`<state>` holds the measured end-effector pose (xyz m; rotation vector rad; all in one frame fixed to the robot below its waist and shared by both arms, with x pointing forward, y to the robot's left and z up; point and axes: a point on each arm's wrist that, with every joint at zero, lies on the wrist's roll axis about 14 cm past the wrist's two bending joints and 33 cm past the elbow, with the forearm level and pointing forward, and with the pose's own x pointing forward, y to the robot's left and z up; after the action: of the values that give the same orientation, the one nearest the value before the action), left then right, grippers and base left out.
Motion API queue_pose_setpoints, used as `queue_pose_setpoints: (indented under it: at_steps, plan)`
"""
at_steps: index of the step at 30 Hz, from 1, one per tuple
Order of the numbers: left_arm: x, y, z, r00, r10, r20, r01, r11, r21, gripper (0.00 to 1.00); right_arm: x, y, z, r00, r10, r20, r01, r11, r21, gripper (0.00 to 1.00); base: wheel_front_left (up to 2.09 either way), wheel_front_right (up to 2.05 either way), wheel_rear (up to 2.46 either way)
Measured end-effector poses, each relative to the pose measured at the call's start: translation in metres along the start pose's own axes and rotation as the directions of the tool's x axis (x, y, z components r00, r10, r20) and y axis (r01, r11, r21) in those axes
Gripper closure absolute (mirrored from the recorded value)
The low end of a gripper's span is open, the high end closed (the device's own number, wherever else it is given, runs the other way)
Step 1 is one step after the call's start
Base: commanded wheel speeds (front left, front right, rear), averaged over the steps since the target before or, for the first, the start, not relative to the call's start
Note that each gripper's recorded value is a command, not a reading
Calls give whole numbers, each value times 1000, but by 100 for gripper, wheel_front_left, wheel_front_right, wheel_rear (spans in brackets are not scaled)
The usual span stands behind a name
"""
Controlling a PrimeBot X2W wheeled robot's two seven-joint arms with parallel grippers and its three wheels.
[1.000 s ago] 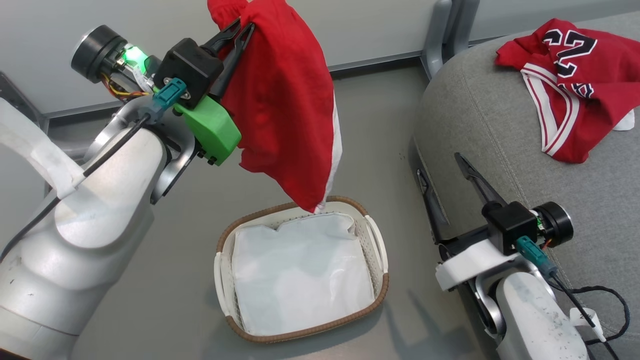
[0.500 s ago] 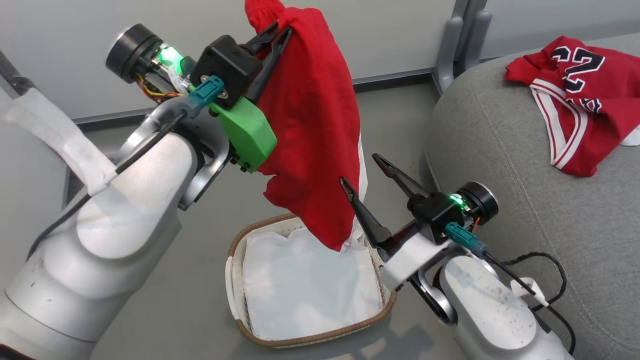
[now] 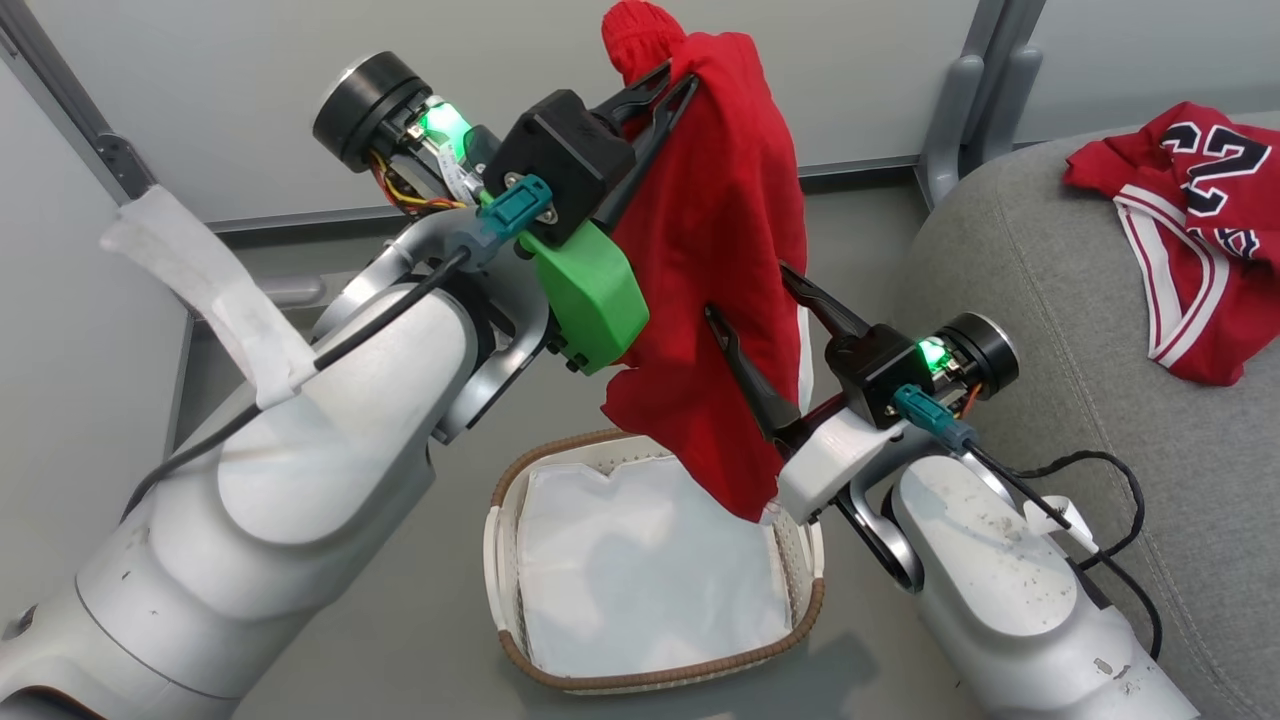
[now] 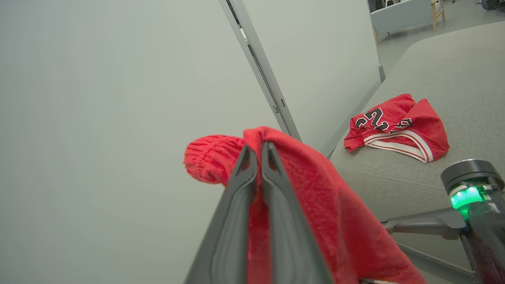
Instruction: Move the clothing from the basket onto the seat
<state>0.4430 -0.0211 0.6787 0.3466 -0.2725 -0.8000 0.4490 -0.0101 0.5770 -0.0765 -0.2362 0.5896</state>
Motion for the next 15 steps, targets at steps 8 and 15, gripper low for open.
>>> queue_pose_setpoints:
  at_steps: [8,15]
  plan:
    - [-6,-2,1,1000,9,11,-8,999,-37,100,2,0,-1,1000,-5,1,5,999,42,100,0,0,0]
    - [-17,9,-29,996,82,-16,-84,982,-167,37,0,-10,3,999,-35,18,34,998,54,100,0,0,0]
